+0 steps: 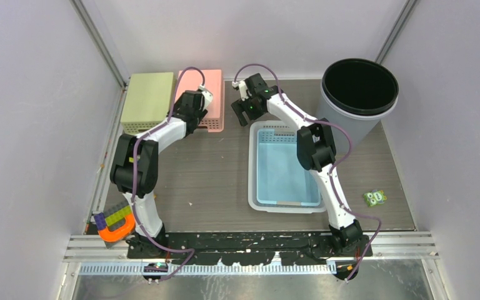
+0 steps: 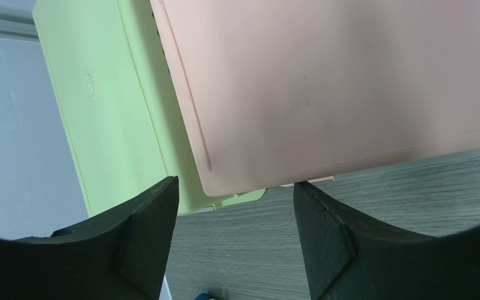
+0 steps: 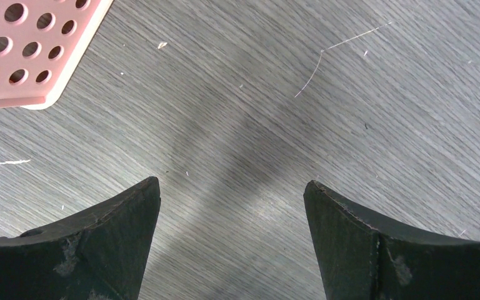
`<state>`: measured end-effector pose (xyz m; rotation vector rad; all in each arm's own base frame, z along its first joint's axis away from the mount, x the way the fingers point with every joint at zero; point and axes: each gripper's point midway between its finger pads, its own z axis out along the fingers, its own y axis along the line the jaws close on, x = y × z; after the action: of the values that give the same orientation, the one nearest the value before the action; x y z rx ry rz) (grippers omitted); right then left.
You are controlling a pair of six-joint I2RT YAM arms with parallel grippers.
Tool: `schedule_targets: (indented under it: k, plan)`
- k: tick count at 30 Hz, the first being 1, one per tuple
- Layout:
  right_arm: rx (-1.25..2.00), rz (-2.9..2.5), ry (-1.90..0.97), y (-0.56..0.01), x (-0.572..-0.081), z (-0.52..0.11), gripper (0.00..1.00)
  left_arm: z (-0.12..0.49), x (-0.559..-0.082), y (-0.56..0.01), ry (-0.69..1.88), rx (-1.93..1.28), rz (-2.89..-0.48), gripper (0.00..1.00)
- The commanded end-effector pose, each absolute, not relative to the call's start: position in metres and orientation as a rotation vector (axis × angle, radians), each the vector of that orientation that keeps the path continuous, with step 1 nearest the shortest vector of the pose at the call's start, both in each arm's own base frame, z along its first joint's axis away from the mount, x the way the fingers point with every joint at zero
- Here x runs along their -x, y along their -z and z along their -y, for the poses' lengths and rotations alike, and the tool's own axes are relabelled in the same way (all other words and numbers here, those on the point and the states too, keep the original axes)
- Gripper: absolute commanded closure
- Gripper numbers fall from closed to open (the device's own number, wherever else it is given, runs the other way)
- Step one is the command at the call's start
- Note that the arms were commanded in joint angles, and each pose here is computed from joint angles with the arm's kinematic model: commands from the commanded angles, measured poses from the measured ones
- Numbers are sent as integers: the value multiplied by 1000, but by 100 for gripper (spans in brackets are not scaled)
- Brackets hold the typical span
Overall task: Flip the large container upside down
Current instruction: Move the container to the center of the board.
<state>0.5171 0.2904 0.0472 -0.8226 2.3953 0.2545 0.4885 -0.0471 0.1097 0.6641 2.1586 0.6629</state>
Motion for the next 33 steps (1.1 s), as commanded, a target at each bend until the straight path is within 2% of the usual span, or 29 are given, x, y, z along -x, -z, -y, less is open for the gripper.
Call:
schedule_targets:
  k: [1,12,17,19,20,26,33]
  plan:
    - [797,-2283,-273,-102,-525,-294,12,49,-498,-127,-643,-609,-2123,31]
    - [827,-2247,-369,-148,-497,-295,12,69,-461,-166,-407,-634,-2091,24]
    - [873,-2204,-418,-190,-468,-288,13,81,-434,-187,-274,-696,-2077,15]
    - [918,-2177,-431,-214,-449,-281,13,85,-416,-192,-214,-730,-2087,8]
    - [949,-2169,-429,-222,-437,-275,13,87,-406,-199,-180,-744,-2072,1]
    - [1159,-2122,-384,-246,-358,-230,11,96,-338,-206,-18,-887,-2029,0]
    - [1428,-2055,-338,-228,-258,-173,8,106,-254,-184,165,-1082,-1922,0]
